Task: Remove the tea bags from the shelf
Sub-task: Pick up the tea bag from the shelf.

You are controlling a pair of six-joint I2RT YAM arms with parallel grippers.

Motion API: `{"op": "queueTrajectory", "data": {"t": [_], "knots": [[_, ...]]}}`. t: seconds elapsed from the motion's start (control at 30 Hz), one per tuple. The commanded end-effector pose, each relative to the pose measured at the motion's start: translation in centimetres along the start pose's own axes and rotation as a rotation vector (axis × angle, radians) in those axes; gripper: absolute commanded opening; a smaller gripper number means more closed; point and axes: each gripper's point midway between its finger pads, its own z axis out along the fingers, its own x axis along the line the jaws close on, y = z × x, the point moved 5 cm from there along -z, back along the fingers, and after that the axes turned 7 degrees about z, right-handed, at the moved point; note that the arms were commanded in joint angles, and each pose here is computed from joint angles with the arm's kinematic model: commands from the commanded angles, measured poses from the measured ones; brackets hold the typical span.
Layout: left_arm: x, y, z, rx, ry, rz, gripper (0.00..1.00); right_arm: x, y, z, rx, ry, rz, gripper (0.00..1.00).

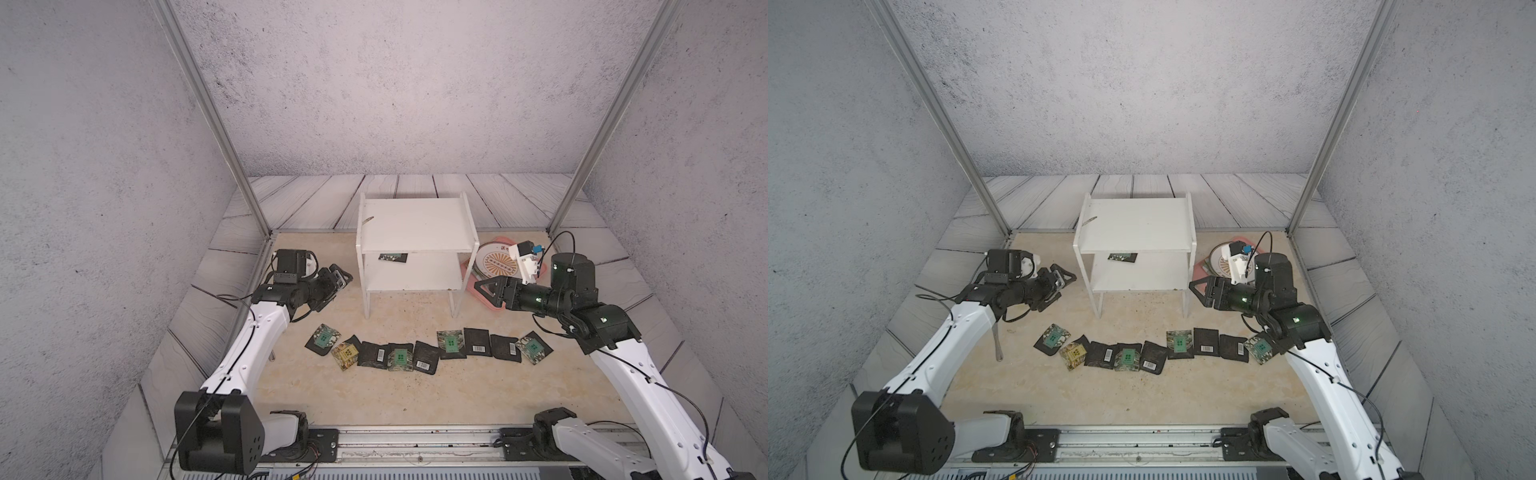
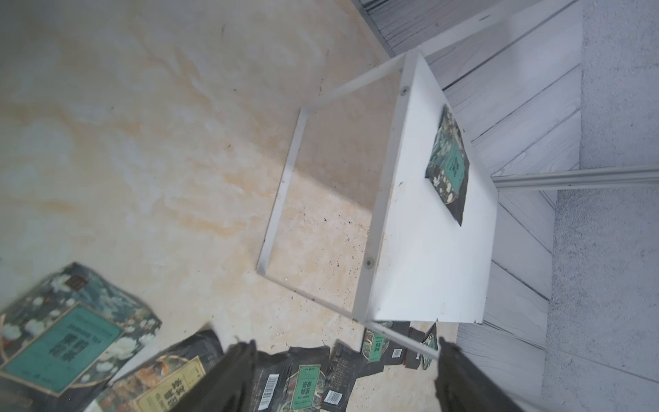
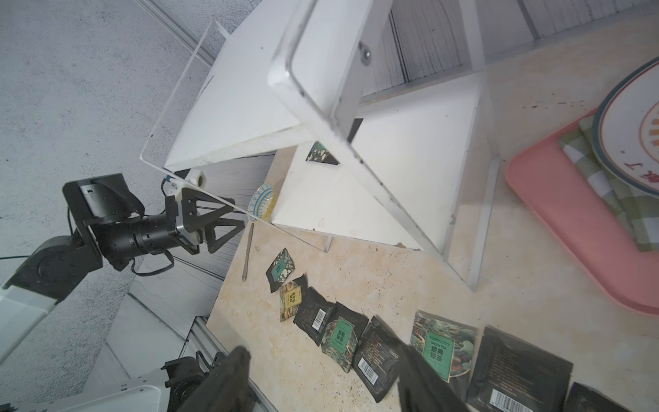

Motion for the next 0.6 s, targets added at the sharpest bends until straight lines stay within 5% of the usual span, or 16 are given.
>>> {"op": "queueTrajectory", "data": {"t": [0.0,0.13,0.57], "knots": [[-1.5,1.5,0.9,0.037,-0.078,0.072,0.87,0.0,0.7,-0.6,-0.023,-0.035,-0.013,0.68],[-2.3,3.4,3.1,0.092,-0.12,0.075,0.98,-0.1,1.3,-0.7,-0.045,-0.042,-0.005,0.69],[-2.7,7.2,9.4,0.193,-0.192,0.102,1.0,-1.3,1.5,-0.6,-0.067,-0.067,0.034,0.69]]}}
